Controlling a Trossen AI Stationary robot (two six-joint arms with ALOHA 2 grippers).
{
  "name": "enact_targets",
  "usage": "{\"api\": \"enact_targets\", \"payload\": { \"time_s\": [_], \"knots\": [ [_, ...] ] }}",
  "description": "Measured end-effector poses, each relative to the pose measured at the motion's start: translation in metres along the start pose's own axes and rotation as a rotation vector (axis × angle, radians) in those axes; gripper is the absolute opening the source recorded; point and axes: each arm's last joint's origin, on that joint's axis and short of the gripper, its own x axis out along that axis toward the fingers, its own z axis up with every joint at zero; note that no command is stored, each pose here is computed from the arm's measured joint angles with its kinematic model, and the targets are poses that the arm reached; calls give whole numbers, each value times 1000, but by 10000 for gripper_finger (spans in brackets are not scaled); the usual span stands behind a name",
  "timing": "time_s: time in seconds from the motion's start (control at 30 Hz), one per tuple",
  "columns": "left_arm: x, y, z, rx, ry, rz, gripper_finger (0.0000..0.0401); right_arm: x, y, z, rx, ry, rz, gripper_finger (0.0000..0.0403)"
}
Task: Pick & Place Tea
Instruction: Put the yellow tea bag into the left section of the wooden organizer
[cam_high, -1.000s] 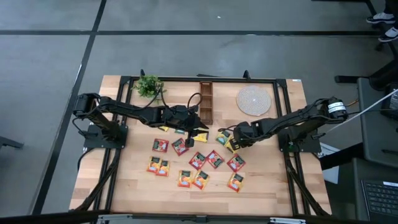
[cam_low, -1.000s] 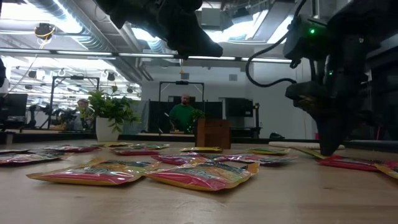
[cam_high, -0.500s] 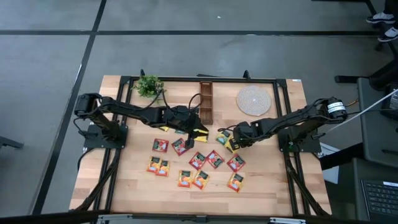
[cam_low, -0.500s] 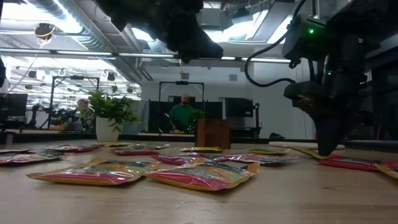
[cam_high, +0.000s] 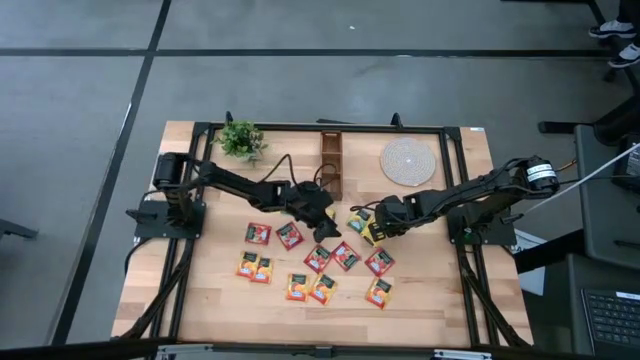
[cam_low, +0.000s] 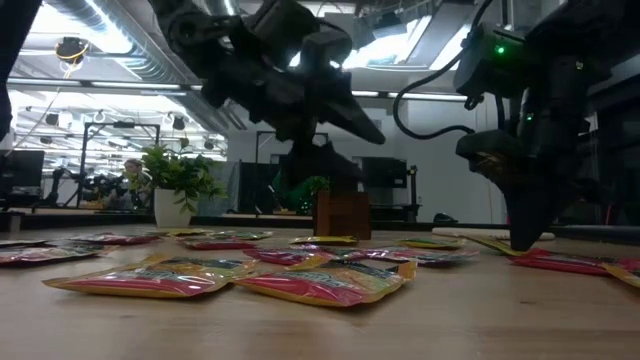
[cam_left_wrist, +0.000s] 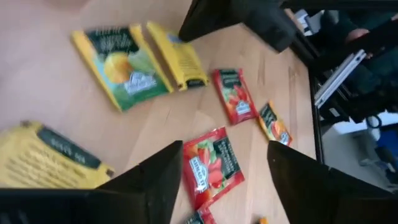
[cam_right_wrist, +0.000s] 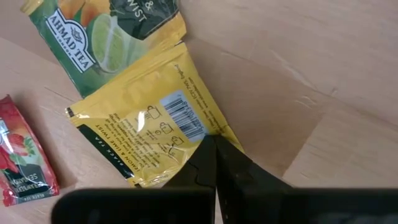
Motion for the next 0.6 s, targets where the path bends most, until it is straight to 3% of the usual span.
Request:
{"api": "enact_targets", "payload": {
  "time_s": [0.33, 0.6],
  "knots": [
    [21, -4, 14, -79, -25, -22, 240, -3, 0, 0, 1, -4, 12, 0],
    [46, 1, 14, -166, 51, -55, 239, -3, 0, 0, 1, -4, 13, 0]
  ]
}}
